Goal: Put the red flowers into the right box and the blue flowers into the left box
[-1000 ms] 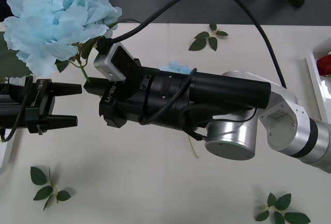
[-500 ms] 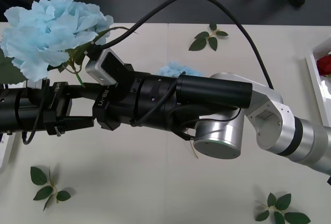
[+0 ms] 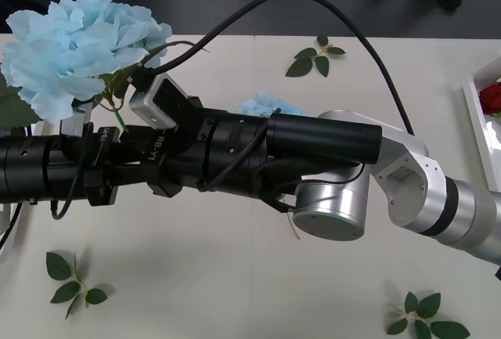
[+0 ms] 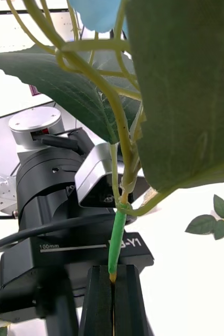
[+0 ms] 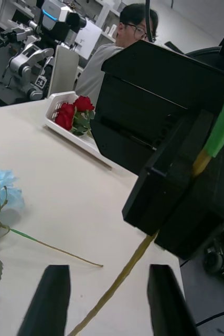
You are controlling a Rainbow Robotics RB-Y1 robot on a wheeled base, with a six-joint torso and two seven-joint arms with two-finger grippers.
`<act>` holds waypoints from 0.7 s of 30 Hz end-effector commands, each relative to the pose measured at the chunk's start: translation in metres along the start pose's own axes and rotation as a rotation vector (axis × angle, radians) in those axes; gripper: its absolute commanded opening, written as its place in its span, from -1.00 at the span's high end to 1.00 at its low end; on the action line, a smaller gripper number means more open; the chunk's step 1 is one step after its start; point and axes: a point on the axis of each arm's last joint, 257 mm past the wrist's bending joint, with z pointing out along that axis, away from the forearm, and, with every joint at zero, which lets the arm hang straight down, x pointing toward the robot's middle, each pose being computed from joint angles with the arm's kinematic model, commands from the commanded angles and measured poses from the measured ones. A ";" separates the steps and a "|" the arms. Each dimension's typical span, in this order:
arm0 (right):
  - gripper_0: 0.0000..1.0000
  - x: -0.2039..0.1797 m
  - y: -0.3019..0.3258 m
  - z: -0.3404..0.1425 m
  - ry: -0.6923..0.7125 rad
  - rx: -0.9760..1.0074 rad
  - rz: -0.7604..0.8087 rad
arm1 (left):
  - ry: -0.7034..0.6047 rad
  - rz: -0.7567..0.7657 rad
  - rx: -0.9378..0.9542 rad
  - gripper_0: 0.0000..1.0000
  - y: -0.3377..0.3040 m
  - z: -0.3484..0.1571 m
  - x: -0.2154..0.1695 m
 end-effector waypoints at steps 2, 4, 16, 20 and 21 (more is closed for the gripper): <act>1.00 -0.021 0.010 0.004 -0.037 -0.026 -0.019 | -0.008 0.107 0.003 0.97 0.004 0.009 -0.015; 1.00 -0.021 0.010 0.004 -0.037 -0.026 -0.019 | -0.009 0.107 0.005 0.99 0.003 0.009 -0.015; -0.98 -0.021 0.010 0.004 -0.037 -0.026 -0.019 | -0.020 0.108 0.006 1.00 0.003 0.008 -0.018; -1.00 -0.021 0.010 0.004 -0.037 -0.026 -0.019 | -0.022 0.110 0.005 1.00 0.002 0.007 -0.019; -1.00 -0.021 0.010 0.004 -0.037 -0.026 -0.019 | -0.023 0.109 0.002 1.00 0.003 0.006 -0.019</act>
